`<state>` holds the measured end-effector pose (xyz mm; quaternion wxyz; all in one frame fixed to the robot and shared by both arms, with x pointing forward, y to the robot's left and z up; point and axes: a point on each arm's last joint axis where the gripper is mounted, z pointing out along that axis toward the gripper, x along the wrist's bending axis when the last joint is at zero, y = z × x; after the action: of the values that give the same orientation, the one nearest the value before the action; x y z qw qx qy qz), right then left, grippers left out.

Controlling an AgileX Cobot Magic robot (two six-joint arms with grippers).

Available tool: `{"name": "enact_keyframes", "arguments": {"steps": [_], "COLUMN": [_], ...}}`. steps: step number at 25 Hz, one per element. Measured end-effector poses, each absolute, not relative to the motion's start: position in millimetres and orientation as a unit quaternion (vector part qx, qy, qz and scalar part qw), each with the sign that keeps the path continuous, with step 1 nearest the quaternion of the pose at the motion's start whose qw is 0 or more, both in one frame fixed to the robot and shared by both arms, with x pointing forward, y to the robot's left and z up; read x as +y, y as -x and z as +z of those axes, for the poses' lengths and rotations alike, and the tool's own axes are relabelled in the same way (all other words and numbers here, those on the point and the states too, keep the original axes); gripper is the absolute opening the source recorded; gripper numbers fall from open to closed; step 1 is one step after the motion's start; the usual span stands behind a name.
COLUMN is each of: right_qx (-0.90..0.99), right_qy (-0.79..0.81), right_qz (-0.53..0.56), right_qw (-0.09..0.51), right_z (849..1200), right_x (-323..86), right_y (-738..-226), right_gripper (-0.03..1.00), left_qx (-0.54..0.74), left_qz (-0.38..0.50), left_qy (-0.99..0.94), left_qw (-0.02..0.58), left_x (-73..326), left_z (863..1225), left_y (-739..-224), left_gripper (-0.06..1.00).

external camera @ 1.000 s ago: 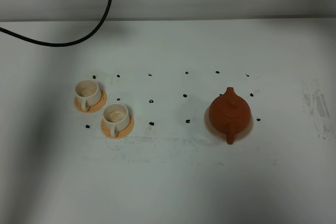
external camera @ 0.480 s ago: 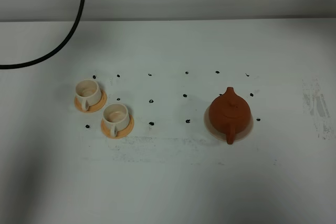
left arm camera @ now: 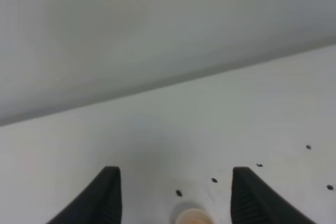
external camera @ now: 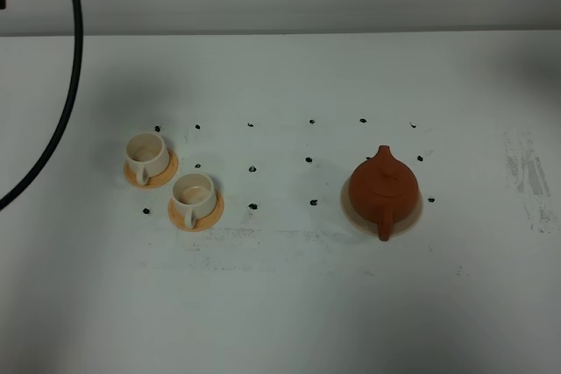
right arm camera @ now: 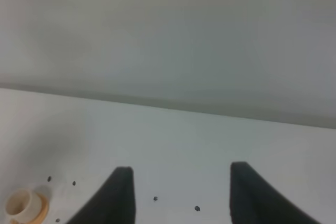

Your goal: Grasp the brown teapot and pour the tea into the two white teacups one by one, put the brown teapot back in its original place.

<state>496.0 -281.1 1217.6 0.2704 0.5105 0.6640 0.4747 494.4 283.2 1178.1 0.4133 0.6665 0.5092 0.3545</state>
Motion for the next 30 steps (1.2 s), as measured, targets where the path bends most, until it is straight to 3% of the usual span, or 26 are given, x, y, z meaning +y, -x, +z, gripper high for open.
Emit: {"name": "enact_keyframes", "arguments": {"steps": [11, 19, 30], "right_qx": [0.641, 0.647, 0.662], "right_qy": [-0.497, -0.497, -0.506], "right_qz": [0.494, 0.494, 0.474], "right_qw": [0.314, 0.3, 0.284], "right_z": [1198, 1165, 1146], "right_x": [-276, -271, -270], "right_y": [-402, -353, -348], "right_gripper": [0.43, 0.41, 0.41], "left_qx": [0.521, 0.503, 0.588], "left_qz": [0.36, 0.378, 0.318], "left_qy": [-0.649, -0.646, -0.674], "left_qw": [0.42, 0.433, 0.314], "left_x": [285, 285, 297], "left_z": [1148, 1153, 1129], "left_y": [-423, -356, -314], "left_gripper": [0.48, 0.4, 0.37]}}
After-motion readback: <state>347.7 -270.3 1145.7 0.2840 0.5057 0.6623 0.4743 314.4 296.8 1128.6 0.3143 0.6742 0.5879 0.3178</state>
